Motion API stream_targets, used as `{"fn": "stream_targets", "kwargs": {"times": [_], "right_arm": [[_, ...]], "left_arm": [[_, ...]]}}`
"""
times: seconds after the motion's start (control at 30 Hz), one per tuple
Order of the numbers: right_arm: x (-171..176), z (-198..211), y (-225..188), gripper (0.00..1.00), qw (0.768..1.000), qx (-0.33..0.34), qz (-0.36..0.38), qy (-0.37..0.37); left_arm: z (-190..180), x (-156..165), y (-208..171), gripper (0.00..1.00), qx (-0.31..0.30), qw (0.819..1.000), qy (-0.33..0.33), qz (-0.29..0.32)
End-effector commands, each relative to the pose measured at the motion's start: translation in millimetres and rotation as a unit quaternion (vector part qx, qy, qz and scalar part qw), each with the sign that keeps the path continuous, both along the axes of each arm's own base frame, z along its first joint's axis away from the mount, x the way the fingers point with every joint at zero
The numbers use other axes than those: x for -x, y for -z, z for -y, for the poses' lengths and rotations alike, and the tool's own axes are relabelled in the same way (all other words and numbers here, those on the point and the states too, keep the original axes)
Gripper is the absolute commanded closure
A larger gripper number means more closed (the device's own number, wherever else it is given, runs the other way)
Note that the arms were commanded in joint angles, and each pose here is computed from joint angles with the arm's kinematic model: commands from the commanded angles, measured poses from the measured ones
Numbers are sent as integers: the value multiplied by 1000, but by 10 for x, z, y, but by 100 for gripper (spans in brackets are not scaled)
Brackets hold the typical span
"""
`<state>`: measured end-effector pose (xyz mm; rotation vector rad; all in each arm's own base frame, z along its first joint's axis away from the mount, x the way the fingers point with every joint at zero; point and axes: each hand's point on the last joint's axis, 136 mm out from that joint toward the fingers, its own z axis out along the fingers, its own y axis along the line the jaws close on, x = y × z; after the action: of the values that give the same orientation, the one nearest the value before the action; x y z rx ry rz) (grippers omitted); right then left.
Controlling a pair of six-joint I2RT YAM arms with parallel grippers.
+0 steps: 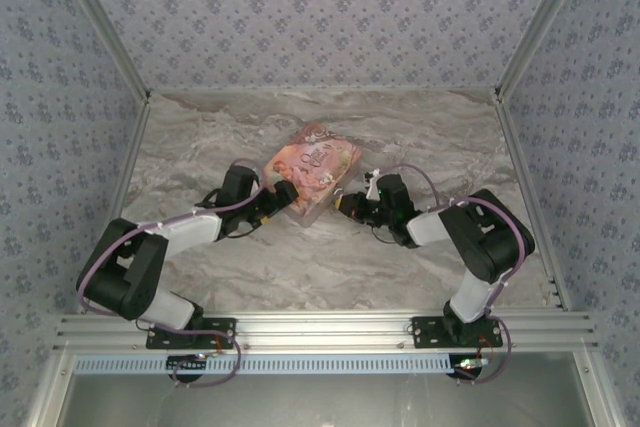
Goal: Unlock the padlock with the key
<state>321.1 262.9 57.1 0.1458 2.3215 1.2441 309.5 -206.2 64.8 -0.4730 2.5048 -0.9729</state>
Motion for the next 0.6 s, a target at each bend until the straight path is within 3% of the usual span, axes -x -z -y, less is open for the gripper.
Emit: {"fn": "stream_targets", "kwargs": {"times": [0.0,0.17,0.57], "right_arm": [[-277,94,-307,98,998,7,67,14],[-269,63,-375,98,998,-23,59,-16],[62,-75,-165,99,998,-2,14,-60]], "left_arm": [[-526,464,603,0,-119,986,-26,-118],[-575,471,613,1,-121,985,-26,-121],[-618,380,428,1,-115,989,-24,-94]]}}
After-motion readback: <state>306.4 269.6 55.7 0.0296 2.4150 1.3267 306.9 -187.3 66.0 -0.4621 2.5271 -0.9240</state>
